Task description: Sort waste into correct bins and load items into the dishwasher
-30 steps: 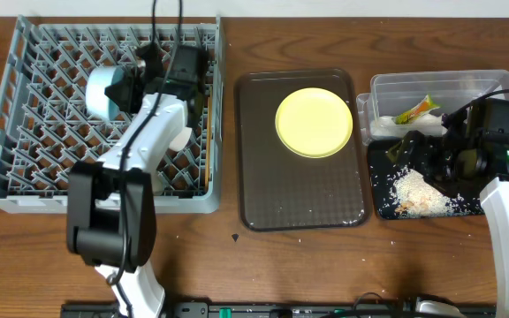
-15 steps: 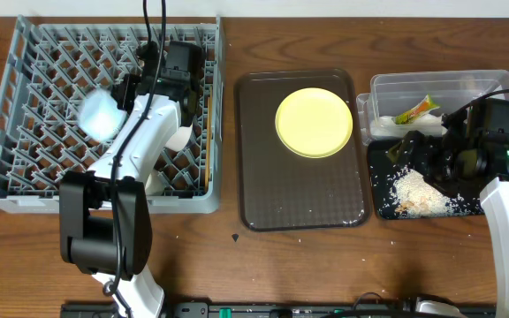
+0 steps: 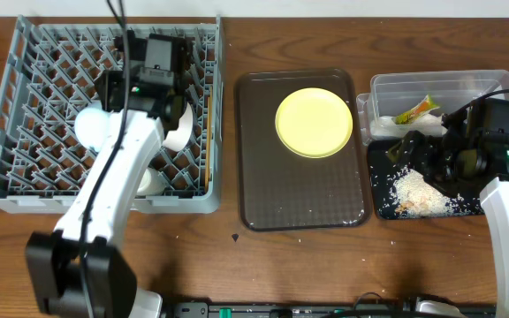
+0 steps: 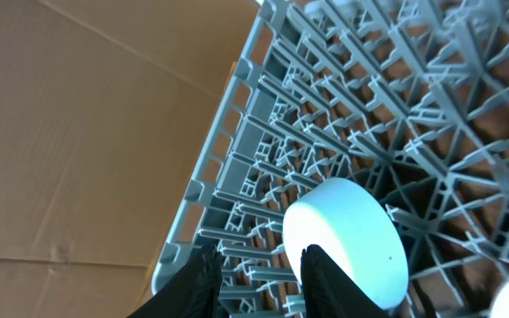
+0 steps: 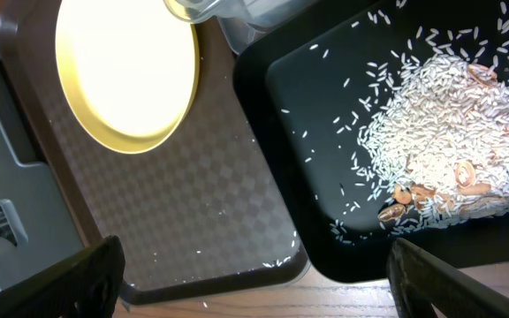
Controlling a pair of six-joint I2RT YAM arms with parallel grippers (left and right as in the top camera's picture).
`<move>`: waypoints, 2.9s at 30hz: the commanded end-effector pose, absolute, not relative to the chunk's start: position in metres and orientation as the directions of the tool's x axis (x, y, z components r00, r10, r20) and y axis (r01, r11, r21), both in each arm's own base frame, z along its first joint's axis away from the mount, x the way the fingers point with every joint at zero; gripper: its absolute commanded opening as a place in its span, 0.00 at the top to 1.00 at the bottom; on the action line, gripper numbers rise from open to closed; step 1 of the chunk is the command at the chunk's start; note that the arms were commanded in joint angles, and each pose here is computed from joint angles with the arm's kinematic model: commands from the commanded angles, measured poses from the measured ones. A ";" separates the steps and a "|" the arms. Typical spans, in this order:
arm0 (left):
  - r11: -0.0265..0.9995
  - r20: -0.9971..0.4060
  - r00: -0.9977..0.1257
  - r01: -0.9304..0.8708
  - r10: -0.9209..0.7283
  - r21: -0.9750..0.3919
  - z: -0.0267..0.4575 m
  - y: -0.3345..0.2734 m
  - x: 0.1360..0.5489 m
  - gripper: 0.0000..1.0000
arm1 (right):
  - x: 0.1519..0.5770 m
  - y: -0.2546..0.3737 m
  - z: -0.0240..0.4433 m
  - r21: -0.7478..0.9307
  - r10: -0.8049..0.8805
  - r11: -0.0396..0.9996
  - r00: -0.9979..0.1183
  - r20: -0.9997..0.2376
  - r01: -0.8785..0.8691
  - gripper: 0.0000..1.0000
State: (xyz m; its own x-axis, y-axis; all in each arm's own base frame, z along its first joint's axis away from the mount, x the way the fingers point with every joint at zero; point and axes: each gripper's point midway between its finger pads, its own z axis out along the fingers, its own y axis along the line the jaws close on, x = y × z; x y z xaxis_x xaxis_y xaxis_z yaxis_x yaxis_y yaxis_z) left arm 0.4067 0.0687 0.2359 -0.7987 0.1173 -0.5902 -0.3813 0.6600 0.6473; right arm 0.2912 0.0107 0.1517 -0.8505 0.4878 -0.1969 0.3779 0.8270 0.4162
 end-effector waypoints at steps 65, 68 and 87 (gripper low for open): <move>0.892 -0.613 -0.780 0.180 -0.127 -0.414 0.314 -0.057 0.235 0.33 | 0.319 0.140 0.174 0.417 0.072 0.898 -0.888 -0.455 -0.140 0.16; 0.923 -0.575 -0.815 0.165 -0.071 -0.348 0.297 -0.060 0.241 0.33 | 0.322 0.127 0.157 0.405 0.245 0.911 -0.898 -0.365 0.084 0.31; 0.965 -0.437 -0.900 0.116 0.001 -0.235 0.255 -0.096 0.255 0.33 | 0.354 0.146 -0.001 0.271 0.696 0.701 -0.715 -0.061 0.659 0.37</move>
